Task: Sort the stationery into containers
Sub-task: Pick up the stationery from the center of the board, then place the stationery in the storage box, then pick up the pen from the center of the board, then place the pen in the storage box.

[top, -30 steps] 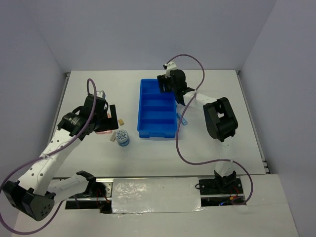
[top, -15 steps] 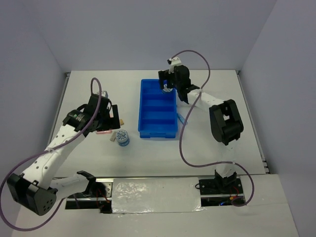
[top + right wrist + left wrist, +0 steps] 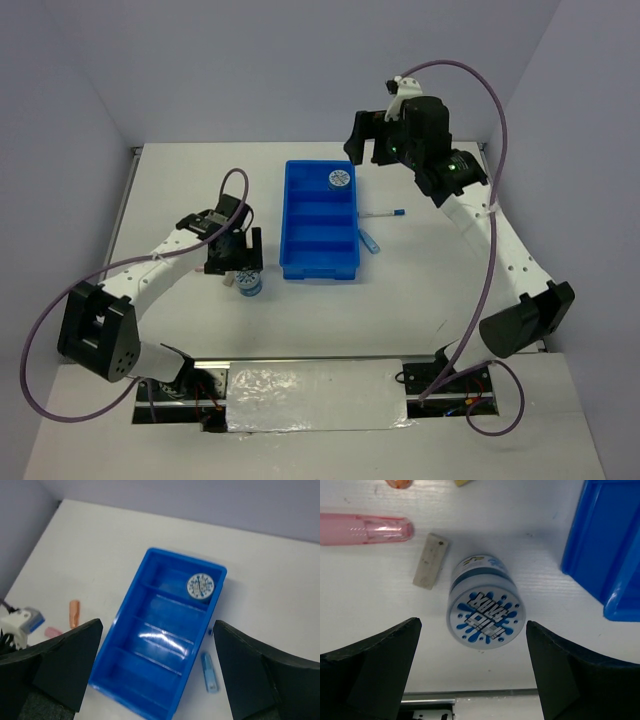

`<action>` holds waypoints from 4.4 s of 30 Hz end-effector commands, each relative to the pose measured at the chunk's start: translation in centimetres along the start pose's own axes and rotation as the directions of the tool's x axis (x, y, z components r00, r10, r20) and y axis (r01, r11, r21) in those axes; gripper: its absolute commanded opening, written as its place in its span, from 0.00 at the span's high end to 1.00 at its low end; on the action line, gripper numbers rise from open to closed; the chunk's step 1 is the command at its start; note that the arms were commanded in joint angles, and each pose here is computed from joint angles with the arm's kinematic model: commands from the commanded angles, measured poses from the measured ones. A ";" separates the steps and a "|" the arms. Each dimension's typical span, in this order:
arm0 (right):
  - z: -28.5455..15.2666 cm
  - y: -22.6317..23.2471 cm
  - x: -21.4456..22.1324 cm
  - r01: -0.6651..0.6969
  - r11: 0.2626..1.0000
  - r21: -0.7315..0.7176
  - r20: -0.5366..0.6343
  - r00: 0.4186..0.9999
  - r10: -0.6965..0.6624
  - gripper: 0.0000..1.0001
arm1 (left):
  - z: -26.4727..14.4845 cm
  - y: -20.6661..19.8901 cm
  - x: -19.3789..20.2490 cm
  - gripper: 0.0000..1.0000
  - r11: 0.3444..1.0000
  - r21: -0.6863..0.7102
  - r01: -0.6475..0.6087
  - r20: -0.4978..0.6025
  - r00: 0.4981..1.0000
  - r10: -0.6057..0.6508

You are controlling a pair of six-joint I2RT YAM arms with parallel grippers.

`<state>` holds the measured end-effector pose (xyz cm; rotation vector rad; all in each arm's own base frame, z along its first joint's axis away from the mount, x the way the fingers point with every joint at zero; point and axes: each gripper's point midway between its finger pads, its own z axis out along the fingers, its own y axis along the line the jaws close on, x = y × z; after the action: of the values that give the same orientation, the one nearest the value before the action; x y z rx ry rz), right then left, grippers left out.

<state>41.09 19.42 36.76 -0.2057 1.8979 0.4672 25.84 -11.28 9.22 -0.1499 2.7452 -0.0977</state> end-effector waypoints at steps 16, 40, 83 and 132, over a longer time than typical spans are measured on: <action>-3.8 -0.5 3.9 -0.002 1.000 0.024 -0.199 0.980 0.007 0.00 | 1.9 -2.0 0.0 0.55 0.997 0.078 -0.016 0.009 1.000 0.015; -5.2 -0.7 7.7 -0.095 0.995 0.036 -0.261 0.960 0.101 0.00 | -0.1 -19.5 -29.2 0.76 0.910 0.332 -0.248 0.556 0.831 0.024; 8.5 -17.6 23.3 -0.317 0.366 0.875 -0.093 0.632 0.770 0.25 | -13.6 -13.7 -22.7 0.01 0.909 0.322 -0.263 0.528 0.847 0.058; 14.0 -2.3 12.1 -0.834 0.106 0.541 0.344 0.335 0.877 1.00 | -14.4 -2.3 -10.1 0.01 0.974 0.210 -0.080 0.487 0.873 -0.033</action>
<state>48.12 23.67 20.49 1.3758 2.0547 0.5112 29.95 -13.32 24.94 0.0291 2.2871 -0.3512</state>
